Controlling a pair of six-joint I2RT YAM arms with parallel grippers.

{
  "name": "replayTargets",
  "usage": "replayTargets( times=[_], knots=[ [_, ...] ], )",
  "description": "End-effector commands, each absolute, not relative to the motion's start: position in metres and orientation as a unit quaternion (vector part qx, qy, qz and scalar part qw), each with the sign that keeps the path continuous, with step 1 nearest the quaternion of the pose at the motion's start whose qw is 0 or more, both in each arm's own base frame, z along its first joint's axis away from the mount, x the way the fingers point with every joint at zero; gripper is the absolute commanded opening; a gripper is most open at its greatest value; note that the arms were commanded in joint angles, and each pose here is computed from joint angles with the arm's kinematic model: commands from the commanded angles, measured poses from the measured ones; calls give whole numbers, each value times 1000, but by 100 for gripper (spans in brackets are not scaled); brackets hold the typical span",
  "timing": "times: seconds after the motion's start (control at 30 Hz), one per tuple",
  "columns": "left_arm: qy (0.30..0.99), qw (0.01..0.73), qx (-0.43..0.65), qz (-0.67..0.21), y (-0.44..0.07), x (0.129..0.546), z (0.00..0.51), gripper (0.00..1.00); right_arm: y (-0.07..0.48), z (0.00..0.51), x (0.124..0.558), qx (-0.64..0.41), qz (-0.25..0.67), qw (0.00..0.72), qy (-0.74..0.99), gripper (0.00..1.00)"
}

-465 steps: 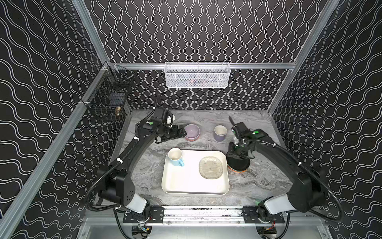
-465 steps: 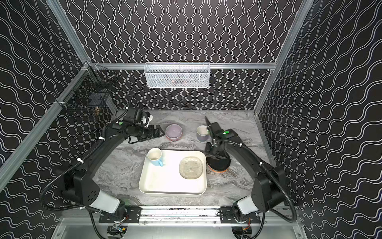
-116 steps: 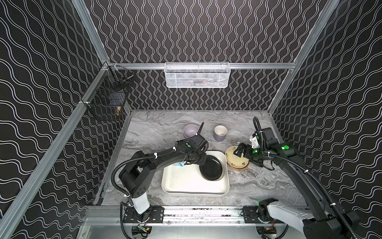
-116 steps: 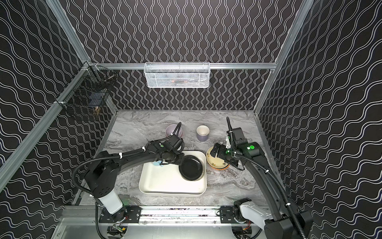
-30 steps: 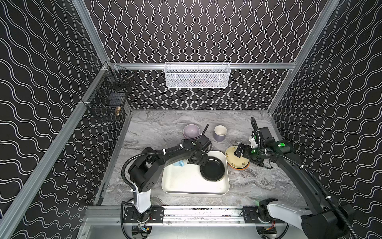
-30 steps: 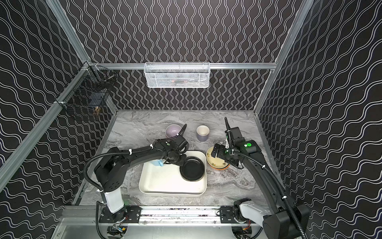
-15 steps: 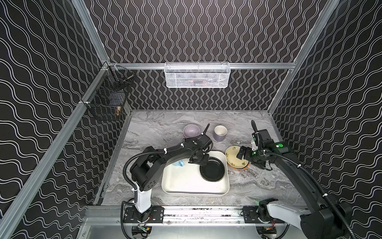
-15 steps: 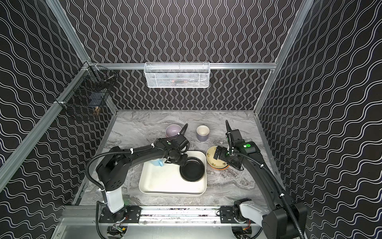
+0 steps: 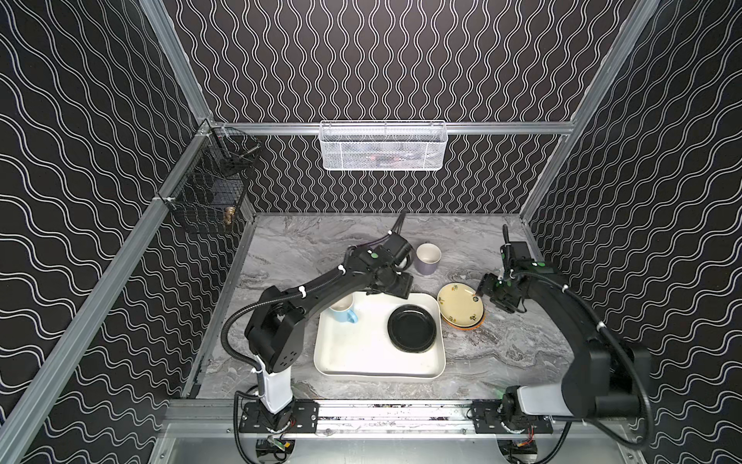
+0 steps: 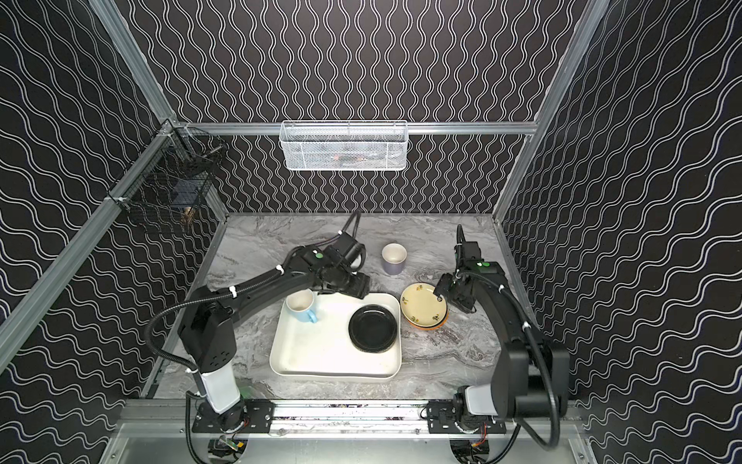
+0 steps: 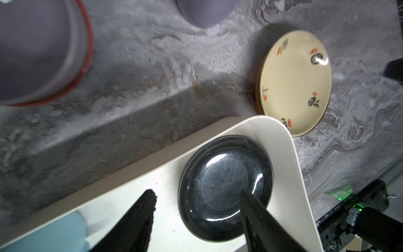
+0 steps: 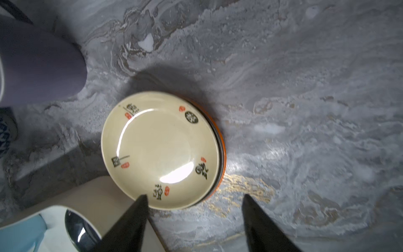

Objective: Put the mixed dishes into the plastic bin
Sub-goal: 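Open the left gripper and raise it while right gripper grips cream plate rim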

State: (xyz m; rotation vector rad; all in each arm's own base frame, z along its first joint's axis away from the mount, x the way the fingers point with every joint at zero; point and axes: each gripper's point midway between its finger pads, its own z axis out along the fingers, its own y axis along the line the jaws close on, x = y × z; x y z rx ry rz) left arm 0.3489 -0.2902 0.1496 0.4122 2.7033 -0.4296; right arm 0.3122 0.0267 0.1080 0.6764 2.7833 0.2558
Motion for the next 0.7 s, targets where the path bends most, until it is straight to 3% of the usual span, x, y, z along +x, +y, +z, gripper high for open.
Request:
replayTargets(
  times=[0.0, 0.27, 0.67],
  knots=[
    [960, 183, 143, -156, -268, 354, 165, 66, 30, 100, 344, 206, 102, 151, 962, 58],
    [962, 195, 93, -166, -211, 374, 177, 67, 30, 72, 366, 219, 104, 127, 962, 58],
    [958, 180, 76, -208, -206, 381, 165, 66, 29, 53, 351, 222, 97, 98, 965, 54]
  ],
)
